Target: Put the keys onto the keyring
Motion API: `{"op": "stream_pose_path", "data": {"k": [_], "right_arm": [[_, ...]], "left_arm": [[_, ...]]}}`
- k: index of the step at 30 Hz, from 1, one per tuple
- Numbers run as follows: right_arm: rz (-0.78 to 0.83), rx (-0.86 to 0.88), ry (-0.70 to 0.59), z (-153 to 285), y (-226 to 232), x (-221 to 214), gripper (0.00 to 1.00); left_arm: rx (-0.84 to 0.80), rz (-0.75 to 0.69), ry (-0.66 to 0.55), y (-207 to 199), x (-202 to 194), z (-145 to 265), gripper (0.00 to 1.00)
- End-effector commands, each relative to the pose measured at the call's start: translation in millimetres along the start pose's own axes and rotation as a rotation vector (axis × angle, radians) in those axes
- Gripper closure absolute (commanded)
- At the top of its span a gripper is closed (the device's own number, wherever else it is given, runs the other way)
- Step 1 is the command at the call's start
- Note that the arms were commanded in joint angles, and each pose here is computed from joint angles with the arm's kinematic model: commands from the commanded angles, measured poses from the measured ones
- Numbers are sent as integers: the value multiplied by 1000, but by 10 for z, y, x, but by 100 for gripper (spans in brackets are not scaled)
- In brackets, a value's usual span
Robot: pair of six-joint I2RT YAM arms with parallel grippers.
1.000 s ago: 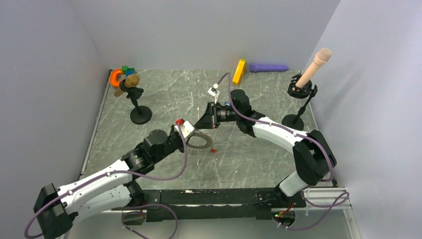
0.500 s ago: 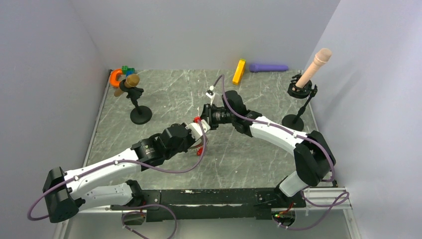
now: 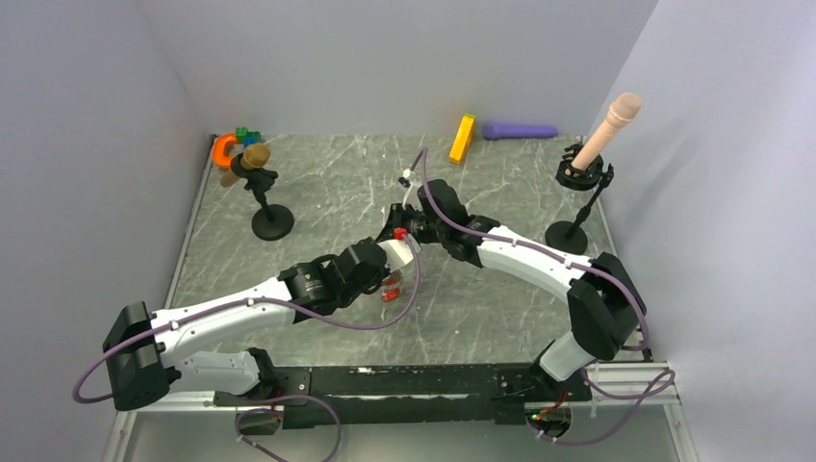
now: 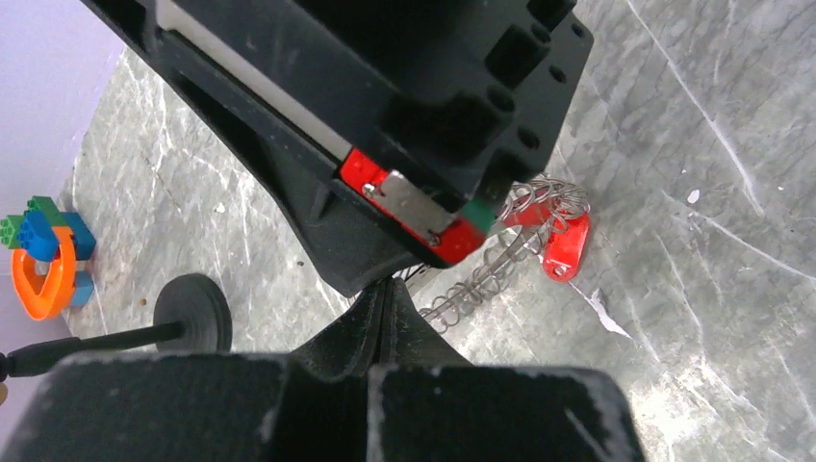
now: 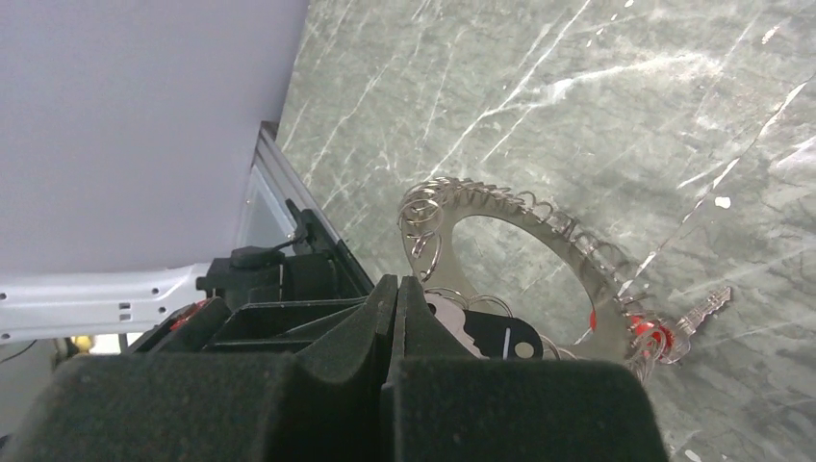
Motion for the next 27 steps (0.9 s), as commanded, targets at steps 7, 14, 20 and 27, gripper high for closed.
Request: {"op": "stream_pose_path", "data": {"k": [7, 14, 20, 27], "right_arm": [[32, 146, 18, 127, 283, 103, 100], [63, 169, 22, 168, 271, 155, 100], [82, 196, 43, 164, 297, 141, 100], [245, 214, 65, 188, 304, 147, 100]], "left_arm": [[73, 242, -435, 261, 521, 428, 88], [125, 460, -634, 411, 151, 877, 58], [117, 461, -652, 342, -124, 892, 50], [35, 380, -645, 130, -192, 634, 54]]}}
Point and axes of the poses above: each gripper's point midway between its finger pads, its own z axis back along the fingers, its own y axis along the line the jaws close on, x = y × z, the point moved 5 cm from there along z, back along the fingers, and after that the axes turned 10 degrees about -z, right-handed, at the moved point
